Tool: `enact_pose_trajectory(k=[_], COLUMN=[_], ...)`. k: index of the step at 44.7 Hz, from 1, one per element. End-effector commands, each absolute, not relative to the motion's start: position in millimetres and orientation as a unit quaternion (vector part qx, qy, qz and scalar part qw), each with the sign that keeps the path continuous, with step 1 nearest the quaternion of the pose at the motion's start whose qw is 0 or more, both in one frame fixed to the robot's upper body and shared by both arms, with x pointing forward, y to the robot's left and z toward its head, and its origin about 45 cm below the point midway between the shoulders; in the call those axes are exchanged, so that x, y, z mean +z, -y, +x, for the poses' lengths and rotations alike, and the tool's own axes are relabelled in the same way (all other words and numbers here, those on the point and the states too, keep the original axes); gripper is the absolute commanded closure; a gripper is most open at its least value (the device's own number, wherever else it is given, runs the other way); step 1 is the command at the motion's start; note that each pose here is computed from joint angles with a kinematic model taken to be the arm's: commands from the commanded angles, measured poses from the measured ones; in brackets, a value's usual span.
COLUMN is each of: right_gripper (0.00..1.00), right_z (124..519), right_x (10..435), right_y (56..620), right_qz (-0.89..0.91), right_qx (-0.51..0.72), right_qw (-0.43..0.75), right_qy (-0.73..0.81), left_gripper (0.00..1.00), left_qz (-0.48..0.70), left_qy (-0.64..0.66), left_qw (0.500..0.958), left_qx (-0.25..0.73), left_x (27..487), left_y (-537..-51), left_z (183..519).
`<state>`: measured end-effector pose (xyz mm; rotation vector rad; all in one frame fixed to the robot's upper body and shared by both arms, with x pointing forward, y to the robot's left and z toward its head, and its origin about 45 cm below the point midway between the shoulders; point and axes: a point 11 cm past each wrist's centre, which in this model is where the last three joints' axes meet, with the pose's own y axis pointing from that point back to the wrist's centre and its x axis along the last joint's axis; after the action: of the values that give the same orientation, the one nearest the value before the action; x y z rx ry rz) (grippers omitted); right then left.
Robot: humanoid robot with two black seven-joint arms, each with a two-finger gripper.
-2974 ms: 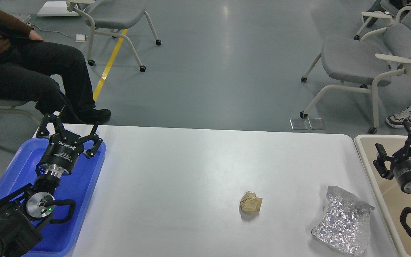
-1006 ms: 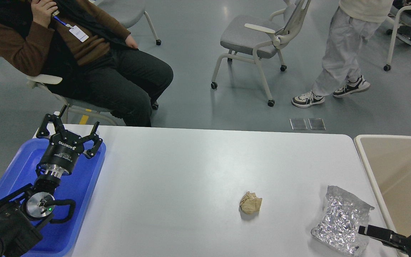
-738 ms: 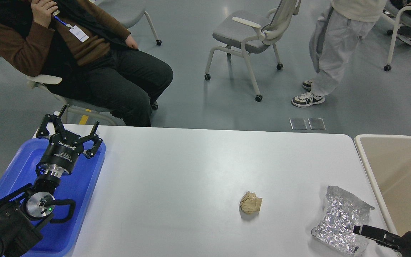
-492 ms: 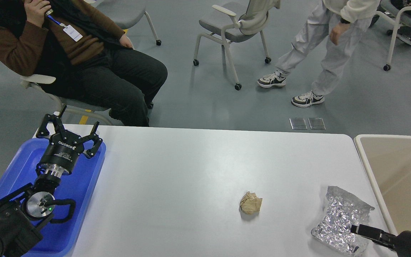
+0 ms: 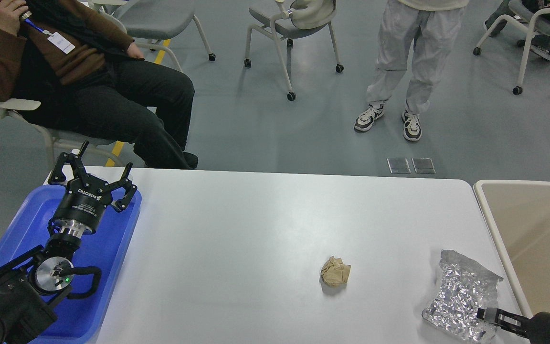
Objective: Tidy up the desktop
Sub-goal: 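Close the right gripper on the foil bag, then lift the foil bag and carry it toward the beige bin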
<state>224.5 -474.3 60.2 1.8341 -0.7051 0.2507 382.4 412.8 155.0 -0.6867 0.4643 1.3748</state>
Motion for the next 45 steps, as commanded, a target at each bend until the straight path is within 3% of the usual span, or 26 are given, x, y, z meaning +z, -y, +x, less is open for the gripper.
enact_pose_trajectory(k=[1, 11, 21, 37, 45], right_gripper=[0.99, 1.00, 1.00, 1.00, 1.00], right_z=[224.5, 232.0, 265.1, 320.1, 337.6], right_x=[55.6, 61.2, 87.8, 206.2, 245.5], right_y=[483.2, 486.6, 473.8, 434.0, 435.2], right_qz=[0.760, 0.761, 0.775, 0.814, 0.816], right_qx=[0.119, 0.119, 0.140, 0.208, 0.222], right_qw=[0.566, 0.551, 0.505, 0.404, 0.388], right_qy=[0.295, 0.322, 0.355, 0.362, 0.366], left_gripper=[0.02, 0.02, 0.02, 0.02, 0.02], left_qz=[-0.307, -0.307, -0.307, -0.308, -0.308], left_qy=[-0.208, -0.208, -0.208, -0.208, -0.208], left_qw=[0.695, 0.695, 0.695, 0.695, 0.695], left_qx=[0.616, 0.616, 0.616, 0.615, 0.615], left_x=[154.9, 154.9, 154.9, 155.0, 155.0], left_y=[-412.8, -412.8, -412.8, -412.7, -412.7], left_z=[382.4, 382.4, 382.4, 382.4, 382.4])
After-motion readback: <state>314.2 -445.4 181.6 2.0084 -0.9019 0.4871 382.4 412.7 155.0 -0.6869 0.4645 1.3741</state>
